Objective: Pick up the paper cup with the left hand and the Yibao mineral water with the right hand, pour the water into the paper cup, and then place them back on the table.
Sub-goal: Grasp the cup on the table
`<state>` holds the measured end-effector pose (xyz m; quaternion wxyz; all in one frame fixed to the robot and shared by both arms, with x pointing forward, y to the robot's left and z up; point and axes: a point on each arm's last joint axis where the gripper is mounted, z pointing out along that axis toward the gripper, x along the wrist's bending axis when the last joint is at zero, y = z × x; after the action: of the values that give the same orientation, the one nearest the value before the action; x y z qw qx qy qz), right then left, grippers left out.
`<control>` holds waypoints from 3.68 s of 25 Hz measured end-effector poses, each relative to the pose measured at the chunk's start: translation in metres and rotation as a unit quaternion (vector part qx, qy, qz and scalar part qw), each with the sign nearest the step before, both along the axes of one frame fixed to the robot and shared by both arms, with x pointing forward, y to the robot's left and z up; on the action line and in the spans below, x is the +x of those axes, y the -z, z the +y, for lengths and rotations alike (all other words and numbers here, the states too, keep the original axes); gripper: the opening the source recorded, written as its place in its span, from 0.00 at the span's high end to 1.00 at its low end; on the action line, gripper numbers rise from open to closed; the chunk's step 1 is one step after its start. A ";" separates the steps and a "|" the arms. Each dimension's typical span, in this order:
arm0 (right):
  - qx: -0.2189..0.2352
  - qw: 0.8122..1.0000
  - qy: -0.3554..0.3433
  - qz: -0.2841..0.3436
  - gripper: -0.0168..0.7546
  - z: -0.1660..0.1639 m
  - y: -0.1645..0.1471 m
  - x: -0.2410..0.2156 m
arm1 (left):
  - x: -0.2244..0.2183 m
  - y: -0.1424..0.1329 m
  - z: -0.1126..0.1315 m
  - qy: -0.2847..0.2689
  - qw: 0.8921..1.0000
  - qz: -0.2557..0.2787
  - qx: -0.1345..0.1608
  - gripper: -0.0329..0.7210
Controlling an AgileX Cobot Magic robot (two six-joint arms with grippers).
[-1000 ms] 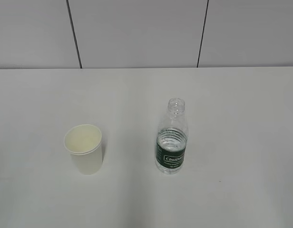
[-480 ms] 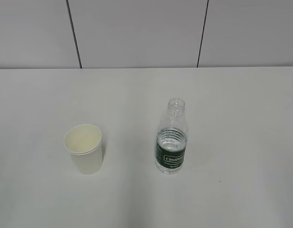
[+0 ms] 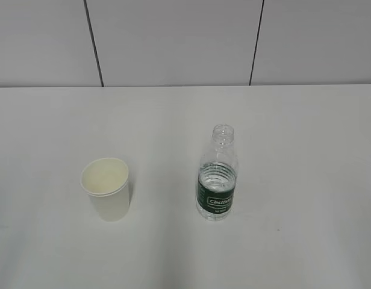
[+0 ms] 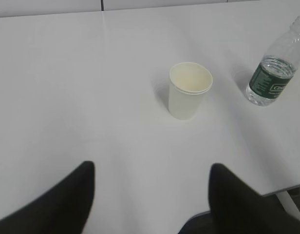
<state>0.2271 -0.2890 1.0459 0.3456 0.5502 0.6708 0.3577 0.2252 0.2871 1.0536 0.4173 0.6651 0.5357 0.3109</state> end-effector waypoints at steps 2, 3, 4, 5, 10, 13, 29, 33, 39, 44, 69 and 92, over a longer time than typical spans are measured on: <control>0.000 1.000 0.000 0.000 0.21 0.000 0.000 0.000 | 0.000 0.000 0.000 0.000 1.000 0.000 0.000 0.24; 0.000 1.000 0.000 0.000 0.21 0.000 0.000 0.000 | 0.000 0.000 0.000 0.000 1.000 0.000 0.000 0.20; 0.000 1.000 0.000 0.000 0.21 0.000 0.000 0.000 | 0.000 0.000 0.000 0.000 1.000 0.000 0.000 0.17; 0.000 1.000 0.000 0.000 0.21 0.000 0.000 0.000 | 0.000 -0.001 0.000 0.000 1.000 -0.002 0.000 0.16; 0.000 1.000 0.000 0.000 0.21 0.000 0.000 0.000 | 0.003 -0.026 0.002 -0.016 0.993 -0.119 -0.019 0.16; 0.000 1.000 0.000 0.000 0.21 0.000 0.000 0.000 | 0.007 -0.047 0.004 -0.033 0.973 -0.226 -0.038 0.17; 0.000 1.000 0.000 0.000 0.21 0.000 0.000 0.000 | 0.087 -0.041 0.009 -0.078 0.954 -0.290 0.002 0.19; 0.000 1.000 0.000 0.000 0.21 0.000 0.000 0.000 | 0.107 -0.017 0.009 -0.089 0.956 -0.281 -0.012 0.20; 0.000 1.000 0.000 0.000 0.21 0.000 0.000 0.000 | 0.141 -0.003 0.009 -0.101 0.961 -0.259 -0.010 0.20; 0.000 1.000 0.000 0.000 0.21 0.000 0.000 0.000 | 0.174 0.018 0.008 -0.104 0.971 -0.214 0.004 0.20; 0.000 1.000 0.000 0.000 0.21 0.000 0.000 0.000 | 0.242 0.131 -0.017 0.009 0.998 -0.056 0.001 0.22; 0.000 1.000 0.000 0.000 0.21 0.000 0.000 0.000 | 0.203 0.201 -0.029 0.089 0.995 0.047 -0.024 0.28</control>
<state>0.2271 -0.2890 1.0459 0.3456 0.5502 0.6708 0.3577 0.4280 0.2580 0.8522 0.4337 0.7137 0.5006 0.2281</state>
